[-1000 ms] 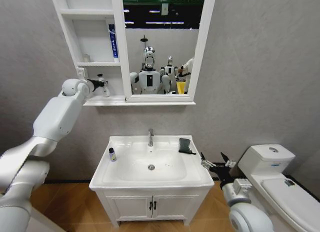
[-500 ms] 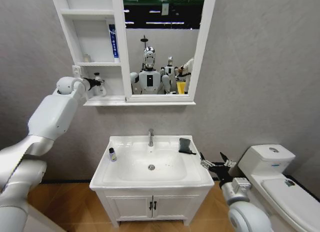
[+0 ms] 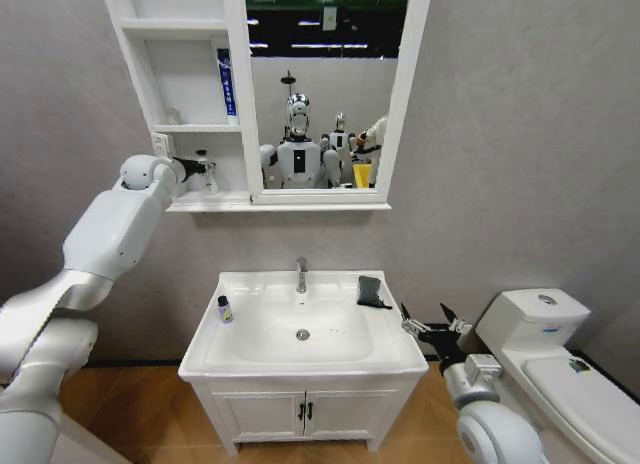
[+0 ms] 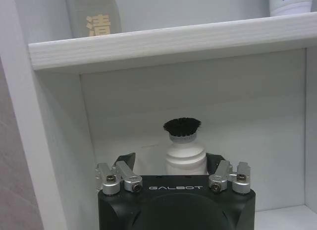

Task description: Move facial cleanser and shampoo from washbasin to cabinet, then wipe washbasin with towel.

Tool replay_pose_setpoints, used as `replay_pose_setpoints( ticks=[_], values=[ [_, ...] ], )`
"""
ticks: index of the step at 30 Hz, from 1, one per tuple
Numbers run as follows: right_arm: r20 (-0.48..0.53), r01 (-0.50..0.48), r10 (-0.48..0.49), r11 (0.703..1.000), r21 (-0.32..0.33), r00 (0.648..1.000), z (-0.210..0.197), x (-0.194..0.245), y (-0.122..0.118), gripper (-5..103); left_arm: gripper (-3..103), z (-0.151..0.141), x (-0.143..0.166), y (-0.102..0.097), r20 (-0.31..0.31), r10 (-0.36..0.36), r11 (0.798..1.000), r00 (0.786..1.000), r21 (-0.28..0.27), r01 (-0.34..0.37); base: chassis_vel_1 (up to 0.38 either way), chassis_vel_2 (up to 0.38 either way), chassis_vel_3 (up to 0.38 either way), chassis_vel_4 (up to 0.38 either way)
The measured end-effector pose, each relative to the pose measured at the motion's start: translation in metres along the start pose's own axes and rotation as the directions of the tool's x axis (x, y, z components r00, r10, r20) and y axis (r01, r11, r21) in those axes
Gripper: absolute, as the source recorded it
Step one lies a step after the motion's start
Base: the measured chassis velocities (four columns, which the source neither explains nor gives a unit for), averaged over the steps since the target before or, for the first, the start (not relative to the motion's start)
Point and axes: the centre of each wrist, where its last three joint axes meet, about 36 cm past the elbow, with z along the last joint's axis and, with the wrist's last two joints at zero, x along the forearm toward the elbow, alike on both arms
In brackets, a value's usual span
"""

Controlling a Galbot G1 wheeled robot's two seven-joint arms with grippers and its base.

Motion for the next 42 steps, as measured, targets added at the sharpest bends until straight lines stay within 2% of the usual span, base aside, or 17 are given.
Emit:
replay_pose_setpoints(
  ticks=[1, 7, 15, 20, 21, 23, 29, 31, 32, 34, 35, 36, 37, 38, 40, 41, 42],
  values=[
    [0.0, 0.0, 0.0, 1.0, 0.0, 1.0, 0.0, 0.0, 0.0, 100, 75, 0.0, 0.0, 0.0, 0.0, 0.0, 1.0, 1.0, 0.0, 0.0, 0.0, 0.0, 0.0, 0.0],
    [0.001, 0.003, -0.003, 1.0, -0.001, 1.0, -0.001, 0.003, 0.002, 100, 98, -0.008, 0.008, 0.001, 0.027, 0.001, 1.0, 1.0, 0.023, -0.002, 0.0, 0.0, 0.0, 0.0],
    [0.007, 0.004, -0.004, 1.0, 0.003, 1.0, -0.004, 0.006, 0.002, 100, 100, -0.01, 0.033, -0.001, 0.039, 0.014, 0.999, 0.999, 0.039, -0.015, 0.0, 0.0, 0.0, 0.0],
    [0.008, 0.003, -0.003, 1.0, 0.002, 1.0, -0.005, 0.007, 0.003, 100, 100, -0.001, 0.084, -0.003, 0.085, -0.003, 1.0, 0.996, 0.005, 0.003, 0.0, 0.0, 0.0, 0.0],
    [0.008, 0.003, -0.003, 1.0, 0.002, 1.0, -0.005, 0.007, 0.003, 100, 100, -0.001, 0.084, -0.003, 0.085, -0.003, 1.0, 0.996, 0.005, 0.003, 0.0, 0.0, 0.0, 0.0],
    [0.004, 0.005, -0.005, 1.0, -0.004, 1.0, -0.005, 0.007, 0.005, 100, 100, 0.016, 0.117, -0.013, 0.089, -0.024, 1.0, 0.996, 0.009, 0.023, 0.0, 0.0, 0.0, 0.0],
    [-0.001, 0.005, -0.005, 1.0, -0.012, 1.0, -0.005, 0.007, 0.007, 100, 100, 0.042, 0.149, -0.03, 0.08, -0.048, 0.999, 0.996, 0.008, 0.048, 0.0, 0.0, 0.0, 0.0],
    [-0.008, 0.0, 0.0, 1.0, -0.013, 1.0, -0.004, 0.008, 0.007, 100, 100, 0.087, 0.18, -0.048, 0.071, -0.049, 0.999, 0.996, -0.017, 0.05, 0.0, 0.0, 0.0, 0.0],
    [-0.008, 0.0, 0.0, 1.0, -0.013, 1.0, -0.004, 0.008, 0.007, 100, 100, 0.087, 0.18, -0.048, 0.071, -0.049, 0.999, 0.996, -0.017, 0.05, 0.0, 0.0, 0.0, 0.0],
    [-0.013, -0.005, 0.005, 1.0, -0.011, 1.0, -0.003, 0.011, 0.007, 100, 100, 0.127, 0.186, -0.048, 0.051, -0.068, 0.997, 0.996, -0.017, 0.069, 0.0, 0.0, 0.0, 0.0],
    [-0.013, -0.005, 0.005, 1.0, -0.011, 1.0, -0.003, 0.011, 0.007, 100, 100, 0.127, 0.186, -0.048, 0.051, -0.068, 0.997, 0.996, -0.017, 0.069, 0.0, 0.0, 0.0, 0.0],
    [-0.014, -0.007, 0.006, 1.0, -0.009, 1.0, -0.003, 0.012, 0.007, 100, 100, 0.154, 0.185, -0.049, 0.066, -0.08, 0.997, 0.995, -0.016, 0.081, 0.0, 0.0, 0.0, 0.0],
    [-0.014, -0.007, 0.006, 1.0, -0.009, 1.0, -0.003, 0.012, 0.007, 100, 100, 0.154, 0.185, -0.049, 0.066, -0.08, 0.997, 0.995, -0.016, 0.081, 0.0, 0.0, 0.0, 0.0],
    [-0.014, -0.008, 0.008, 1.0, -0.007, 1.0, -0.003, 0.014, 0.007, 100, 100, 0.189, 0.183, -0.053, 0.087, -0.094, 0.996, 0.992, 0.001, 0.094, 0.0, 0.0, 0.0, 0.0],
    [-0.012, -0.01, 0.01, 1.0, -0.007, 1.0, -0.004, 0.015, 0.007, 100, 100, 0.225, 0.183, -0.063, 0.078, -0.087, 0.996, 0.993, 0.03, 0.085, 0.0, 0.0, 0.0, 0.0],
    [-0.012, -0.01, 0.01, 1.0, -0.007, 1.0, -0.004, 0.015, 0.007, 100, 100, 0.225, 0.183, -0.063, 0.078, -0.087, 0.996, 0.993, 0.03, 0.085, 0.0, 0.0, 0.0, 0.0],
    [-0.009, -0.011, 0.011, 1.0, -0.008, 1.0, -0.005, 0.016, 0.007, 100, 100, 0.255, 0.185, -0.077, 0.063, -0.067, 0.997, 0.996, 0.048, 0.064, 0.0, 0.0, 0.0, 0.0]
  ],
)
